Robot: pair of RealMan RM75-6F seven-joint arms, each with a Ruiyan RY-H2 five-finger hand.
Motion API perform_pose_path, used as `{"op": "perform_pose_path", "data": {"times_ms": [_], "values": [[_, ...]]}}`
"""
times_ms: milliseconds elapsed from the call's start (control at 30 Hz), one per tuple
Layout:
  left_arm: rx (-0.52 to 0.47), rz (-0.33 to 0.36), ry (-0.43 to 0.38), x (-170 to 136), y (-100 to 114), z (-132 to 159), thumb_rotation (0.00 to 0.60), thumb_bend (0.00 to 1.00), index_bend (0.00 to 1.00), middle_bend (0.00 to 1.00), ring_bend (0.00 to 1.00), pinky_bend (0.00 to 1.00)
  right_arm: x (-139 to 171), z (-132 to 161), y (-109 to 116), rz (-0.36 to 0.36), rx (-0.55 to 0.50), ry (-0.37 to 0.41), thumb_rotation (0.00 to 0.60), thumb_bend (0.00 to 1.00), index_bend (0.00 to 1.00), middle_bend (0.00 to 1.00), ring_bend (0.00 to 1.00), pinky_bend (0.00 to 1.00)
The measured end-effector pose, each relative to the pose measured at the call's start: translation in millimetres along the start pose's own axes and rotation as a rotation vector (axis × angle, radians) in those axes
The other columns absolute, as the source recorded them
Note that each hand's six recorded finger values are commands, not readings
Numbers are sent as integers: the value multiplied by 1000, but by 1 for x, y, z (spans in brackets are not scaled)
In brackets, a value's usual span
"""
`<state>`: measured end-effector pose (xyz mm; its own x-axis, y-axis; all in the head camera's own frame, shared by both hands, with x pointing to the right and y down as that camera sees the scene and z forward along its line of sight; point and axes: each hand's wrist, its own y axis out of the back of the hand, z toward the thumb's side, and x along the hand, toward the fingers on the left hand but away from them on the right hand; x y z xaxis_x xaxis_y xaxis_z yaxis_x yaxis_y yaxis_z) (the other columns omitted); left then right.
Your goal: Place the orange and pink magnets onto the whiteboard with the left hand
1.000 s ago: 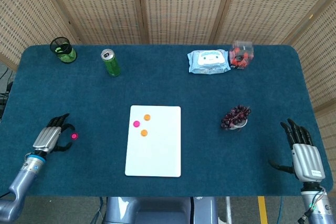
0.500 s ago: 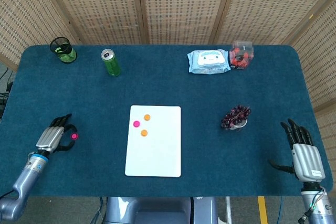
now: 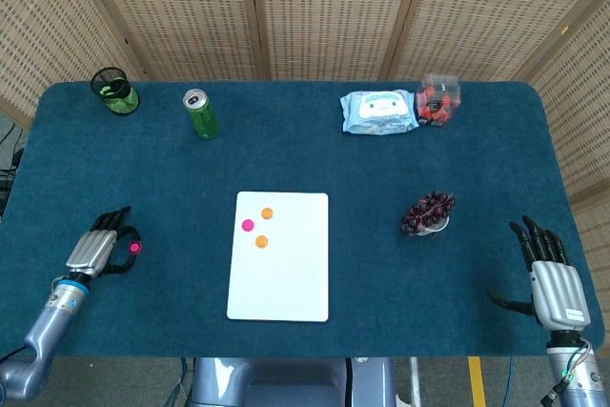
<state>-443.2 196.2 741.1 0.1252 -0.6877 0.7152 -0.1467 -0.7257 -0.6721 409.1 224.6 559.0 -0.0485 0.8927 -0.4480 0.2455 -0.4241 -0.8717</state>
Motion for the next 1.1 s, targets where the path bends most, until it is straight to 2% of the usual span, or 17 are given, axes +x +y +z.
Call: {"op": "perform_pose_path", "data": {"times_ms": [367, 767, 1100], "values": [[-7, 11, -7, 0, 2, 1, 600, 375, 735, 0, 0, 0, 0, 0, 0, 2, 0, -1, 600, 2, 0, 0, 0, 0], [-12, 25, -9, 0, 7, 3, 600, 378, 740, 0, 0, 0, 0, 0, 0, 2, 0, -2, 600, 2, 0, 0, 0, 0], [-10, 69, -57, 7, 29, 21, 600, 372, 740, 0, 0, 0, 0, 0, 0, 4, 0, -2, 600, 2, 0, 0, 0, 0]]}}
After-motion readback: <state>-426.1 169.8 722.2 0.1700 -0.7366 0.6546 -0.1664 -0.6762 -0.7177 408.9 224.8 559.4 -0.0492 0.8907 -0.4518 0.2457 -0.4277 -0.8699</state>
